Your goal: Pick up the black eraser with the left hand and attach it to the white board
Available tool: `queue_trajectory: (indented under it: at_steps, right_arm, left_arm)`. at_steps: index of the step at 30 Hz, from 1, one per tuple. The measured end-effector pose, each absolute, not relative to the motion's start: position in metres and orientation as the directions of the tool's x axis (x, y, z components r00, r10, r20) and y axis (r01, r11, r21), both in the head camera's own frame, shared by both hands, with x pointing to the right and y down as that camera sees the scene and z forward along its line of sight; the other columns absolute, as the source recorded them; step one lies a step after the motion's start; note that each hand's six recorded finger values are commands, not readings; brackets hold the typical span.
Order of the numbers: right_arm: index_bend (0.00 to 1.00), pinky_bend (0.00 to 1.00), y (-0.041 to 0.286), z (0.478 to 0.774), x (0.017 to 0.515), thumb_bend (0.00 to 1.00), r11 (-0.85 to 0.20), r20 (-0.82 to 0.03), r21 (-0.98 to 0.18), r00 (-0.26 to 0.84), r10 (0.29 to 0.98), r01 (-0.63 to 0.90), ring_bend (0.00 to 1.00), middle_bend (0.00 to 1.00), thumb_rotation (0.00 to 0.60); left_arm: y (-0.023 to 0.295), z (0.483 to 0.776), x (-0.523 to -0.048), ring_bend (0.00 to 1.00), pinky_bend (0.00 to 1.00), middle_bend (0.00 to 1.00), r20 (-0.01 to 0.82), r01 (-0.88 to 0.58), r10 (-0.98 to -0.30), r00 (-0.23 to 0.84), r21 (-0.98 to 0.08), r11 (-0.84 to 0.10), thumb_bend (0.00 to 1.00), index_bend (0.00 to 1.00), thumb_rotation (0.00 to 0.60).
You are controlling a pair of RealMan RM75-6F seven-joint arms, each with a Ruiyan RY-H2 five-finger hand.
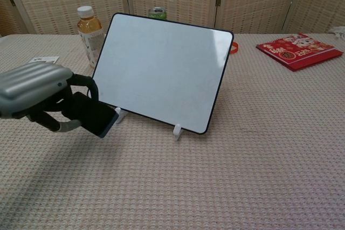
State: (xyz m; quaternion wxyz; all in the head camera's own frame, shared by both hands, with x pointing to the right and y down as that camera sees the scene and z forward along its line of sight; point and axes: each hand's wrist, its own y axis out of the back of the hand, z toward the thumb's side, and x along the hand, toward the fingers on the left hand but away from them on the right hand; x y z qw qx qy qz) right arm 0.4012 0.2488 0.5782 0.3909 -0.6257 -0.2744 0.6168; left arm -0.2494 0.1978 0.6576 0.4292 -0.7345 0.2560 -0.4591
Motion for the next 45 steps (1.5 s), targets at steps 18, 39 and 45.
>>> queue_trajectory:
  at_steps: [18,39,45]
  right_arm:
    - [0.00,0.00,0.248,0.573,0.402,0.26,-0.544,-0.555,-0.830,0.094,0.827,-0.120,0.00,0.00,0.600]
    - [0.00,0.00,0.249,0.561,0.407,0.26,-0.531,-0.538,-0.842,0.097,0.837,-0.090,0.00,0.00,0.600]
    - [0.00,0.00,0.249,0.560,0.407,0.26,-0.527,-0.534,-0.845,0.094,0.840,-0.088,0.00,0.00,0.600]
  left_arm:
    - [0.154,0.665,-0.203,0.96,1.00,1.00,0.102,-0.222,-0.942,0.321,-0.959,-0.179,0.54,0.71,0.600]
    - [0.134,0.704,-0.155,0.96,1.00,1.00,0.114,-0.097,-0.945,0.307,-0.984,-0.150,0.55,0.71,0.600]
    - [0.133,0.709,-0.151,0.96,1.00,1.00,0.113,-0.084,-0.947,0.302,-0.986,-0.144,0.55,0.46,0.600]
